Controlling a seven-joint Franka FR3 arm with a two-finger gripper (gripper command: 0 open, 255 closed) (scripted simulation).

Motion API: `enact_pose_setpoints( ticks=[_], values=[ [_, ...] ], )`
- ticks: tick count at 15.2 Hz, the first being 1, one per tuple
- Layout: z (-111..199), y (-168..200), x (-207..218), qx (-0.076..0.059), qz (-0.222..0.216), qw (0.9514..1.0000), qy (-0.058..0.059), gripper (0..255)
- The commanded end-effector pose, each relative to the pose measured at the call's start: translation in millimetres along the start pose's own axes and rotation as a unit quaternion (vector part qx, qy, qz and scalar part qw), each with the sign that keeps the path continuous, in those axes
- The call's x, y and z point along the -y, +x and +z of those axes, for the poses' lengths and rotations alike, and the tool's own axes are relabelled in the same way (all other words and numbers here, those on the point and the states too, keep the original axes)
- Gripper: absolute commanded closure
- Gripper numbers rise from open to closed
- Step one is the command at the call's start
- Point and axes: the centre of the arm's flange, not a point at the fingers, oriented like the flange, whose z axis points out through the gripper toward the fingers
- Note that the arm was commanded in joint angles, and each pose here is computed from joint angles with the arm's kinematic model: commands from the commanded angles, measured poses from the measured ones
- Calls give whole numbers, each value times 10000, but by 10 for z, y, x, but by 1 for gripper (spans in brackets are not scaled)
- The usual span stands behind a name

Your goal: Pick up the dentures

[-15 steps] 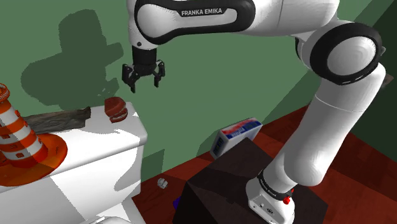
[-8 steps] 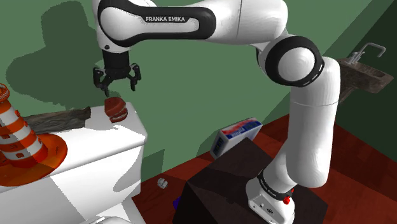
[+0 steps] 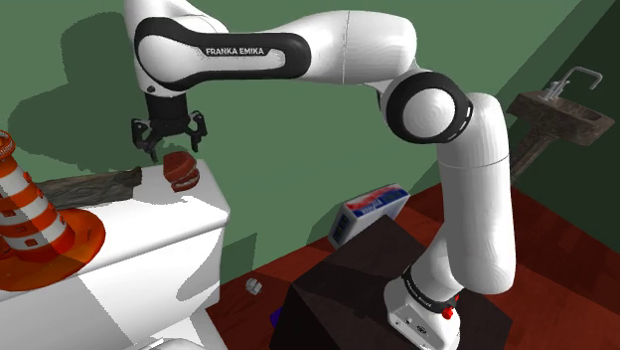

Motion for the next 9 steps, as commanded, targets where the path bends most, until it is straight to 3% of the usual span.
enact_pose_setpoints(
  ticks=[1,3,4,9],
  values=[
    [142,7,-3,-2,0,10000,1,0],
    [142,7,-3,-2,0,10000,1,0],
    [139,4,-7,-1,1,10000,1,255],
    [138,4,-4,-1,1,10000,1,255]
  ],
)
